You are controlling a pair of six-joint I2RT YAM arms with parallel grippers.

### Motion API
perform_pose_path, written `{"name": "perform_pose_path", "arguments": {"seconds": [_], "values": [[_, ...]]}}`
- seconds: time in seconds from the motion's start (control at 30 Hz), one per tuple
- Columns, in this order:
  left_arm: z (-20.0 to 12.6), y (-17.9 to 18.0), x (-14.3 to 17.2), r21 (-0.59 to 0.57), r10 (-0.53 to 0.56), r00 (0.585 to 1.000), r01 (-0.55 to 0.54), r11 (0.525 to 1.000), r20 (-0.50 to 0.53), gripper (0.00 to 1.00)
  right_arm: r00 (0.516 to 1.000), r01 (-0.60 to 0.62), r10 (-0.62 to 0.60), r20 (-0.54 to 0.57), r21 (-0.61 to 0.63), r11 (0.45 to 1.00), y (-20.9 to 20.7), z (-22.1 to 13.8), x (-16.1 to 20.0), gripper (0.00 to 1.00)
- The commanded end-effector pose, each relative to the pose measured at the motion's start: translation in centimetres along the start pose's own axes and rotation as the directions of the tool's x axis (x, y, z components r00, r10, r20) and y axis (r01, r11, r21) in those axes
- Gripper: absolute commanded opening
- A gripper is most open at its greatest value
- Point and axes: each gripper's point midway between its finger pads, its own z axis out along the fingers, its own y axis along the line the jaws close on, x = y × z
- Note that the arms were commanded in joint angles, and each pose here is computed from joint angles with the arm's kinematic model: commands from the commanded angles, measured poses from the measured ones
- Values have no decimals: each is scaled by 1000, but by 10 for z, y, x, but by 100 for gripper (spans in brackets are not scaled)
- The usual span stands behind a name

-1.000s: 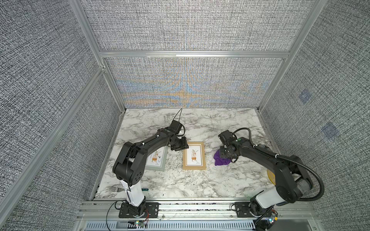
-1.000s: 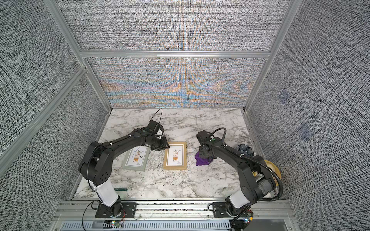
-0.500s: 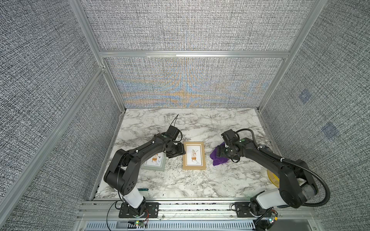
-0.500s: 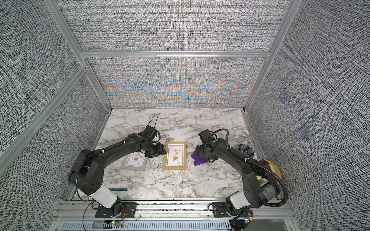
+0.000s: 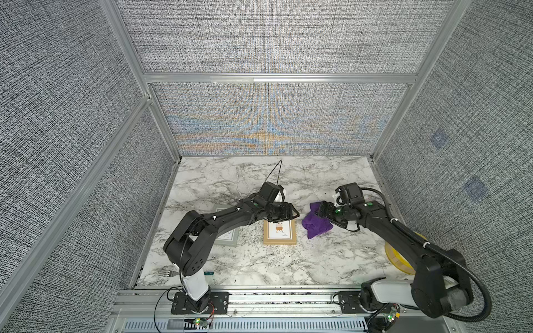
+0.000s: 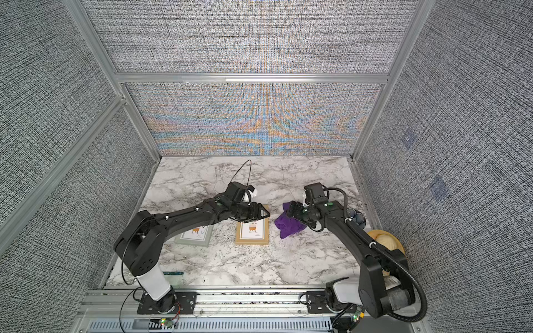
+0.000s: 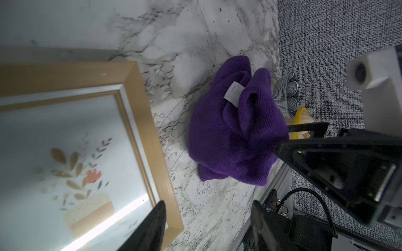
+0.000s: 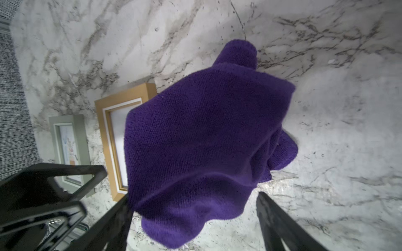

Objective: Wipe the picture frame with a cloth
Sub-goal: Place the cleaning item at the center of the board, then move the picture frame to the center of the board.

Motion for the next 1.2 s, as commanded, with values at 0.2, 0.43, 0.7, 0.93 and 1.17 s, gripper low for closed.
{"name": "perform_pose_path", "arguments": {"seconds": [0.2,0.43,0.7,0.93,1.17], "values": [[61,-57,3,166,137,990,-129,978,-42,43,992,-110,115,54,-90,990,8,-25,-15,88],[99,-45,-8,115,133,989,-125,986,-61,35,973,-126,154,172,-161,979,14,-65,-33,87],[71,-59,-32,-15,218,975,-219,976,-30,44,971,-74,99,219,-119,990,10,-78,-34,86],[-22,-9,-39,-267,141,990,-131,955,18,70,990,-19,41,135,-162,987,27,-56,-25,86],[-106,74,-12,-495,-75,989,129,859,127,85,994,92,-103,-47,-197,976,78,4,12,85]]}}
